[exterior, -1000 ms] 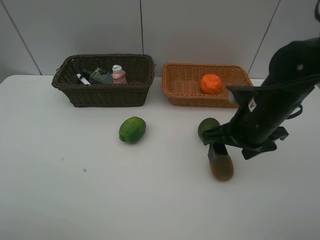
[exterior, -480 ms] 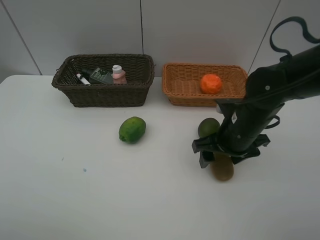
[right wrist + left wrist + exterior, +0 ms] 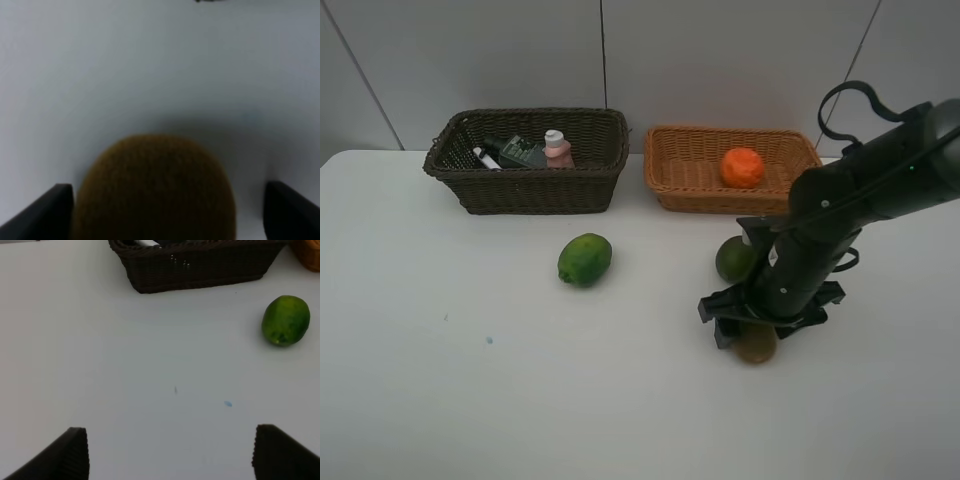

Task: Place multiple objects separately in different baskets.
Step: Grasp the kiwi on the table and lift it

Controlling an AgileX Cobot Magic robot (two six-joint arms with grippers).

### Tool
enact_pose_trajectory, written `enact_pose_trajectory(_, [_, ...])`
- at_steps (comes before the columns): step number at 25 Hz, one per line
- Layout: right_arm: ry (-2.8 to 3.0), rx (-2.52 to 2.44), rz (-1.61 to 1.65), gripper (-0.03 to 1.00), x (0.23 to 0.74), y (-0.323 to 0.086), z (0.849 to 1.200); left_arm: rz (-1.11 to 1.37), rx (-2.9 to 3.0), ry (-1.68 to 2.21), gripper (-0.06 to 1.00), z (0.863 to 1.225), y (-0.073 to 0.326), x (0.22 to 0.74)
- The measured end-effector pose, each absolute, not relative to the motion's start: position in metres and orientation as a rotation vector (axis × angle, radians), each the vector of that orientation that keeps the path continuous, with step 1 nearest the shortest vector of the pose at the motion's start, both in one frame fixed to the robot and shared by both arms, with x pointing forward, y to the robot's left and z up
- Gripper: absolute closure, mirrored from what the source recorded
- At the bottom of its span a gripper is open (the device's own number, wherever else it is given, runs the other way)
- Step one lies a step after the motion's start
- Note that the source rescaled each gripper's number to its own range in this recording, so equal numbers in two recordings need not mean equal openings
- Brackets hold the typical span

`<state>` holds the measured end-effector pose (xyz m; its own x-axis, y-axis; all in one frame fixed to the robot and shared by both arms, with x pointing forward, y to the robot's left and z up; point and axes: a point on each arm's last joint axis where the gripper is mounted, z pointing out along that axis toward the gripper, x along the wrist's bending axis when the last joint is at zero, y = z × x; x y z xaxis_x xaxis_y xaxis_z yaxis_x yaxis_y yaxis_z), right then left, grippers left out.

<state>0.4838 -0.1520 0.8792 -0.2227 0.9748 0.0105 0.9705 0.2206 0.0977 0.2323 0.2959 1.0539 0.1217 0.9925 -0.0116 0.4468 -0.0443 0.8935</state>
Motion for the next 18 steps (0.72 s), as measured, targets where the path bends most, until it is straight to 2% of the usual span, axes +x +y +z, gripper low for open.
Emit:
enact_pose_trajectory(10, [2.437, 1.893, 0.077, 0.11, 0.4841, -0.1512, 0.8726, 0.872, 1.61, 1.435, 0.11, 1.0539, 0.2959, 0.2323])
enact_pose_trajectory(12, [2.44, 1.889, 0.068, 0.15, 0.4845, -0.1512, 0.8725, 0.872, 1.61, 1.435, 0.11, 1.0539, 0.2959, 0.2323])
enact_pose_trajectory(14, [2.445, 1.879, 0.057, 0.34, 0.4844, -0.1517, 0.8726, 0.872, 1.61, 1.435, 0.11, 1.0539, 0.2959, 0.2323])
enact_pose_trajectory(15, [2.45, 1.871, 0.045, 0.53, 0.4841, -0.1523, 0.8723, 0.872, 1.61, 1.435, 0.11, 1.0539, 0.2959, 0.2323])
enact_pose_trajectory(16, [2.455, 1.871, 0.026, 0.79, 0.4832, -0.153, 0.8722, 0.872, 1.61, 1.435, 0.11, 1.0539, 0.2959, 0.2323])
enact_pose_trajectory(17, [2.457, 1.875, 0.01, 0.97, 0.4823, -0.1536, 0.8722, 0.872, 1.61, 1.435, 0.11, 1.0539, 0.2959, 0.2323])
enact_pose_trajectory(18, [2.459, 1.875, -0.001, 0.95, 0.4818, -0.154, 0.8721, 0.872, 1.61, 1.435, 0.11, 1.0539, 0.2959, 0.2323])
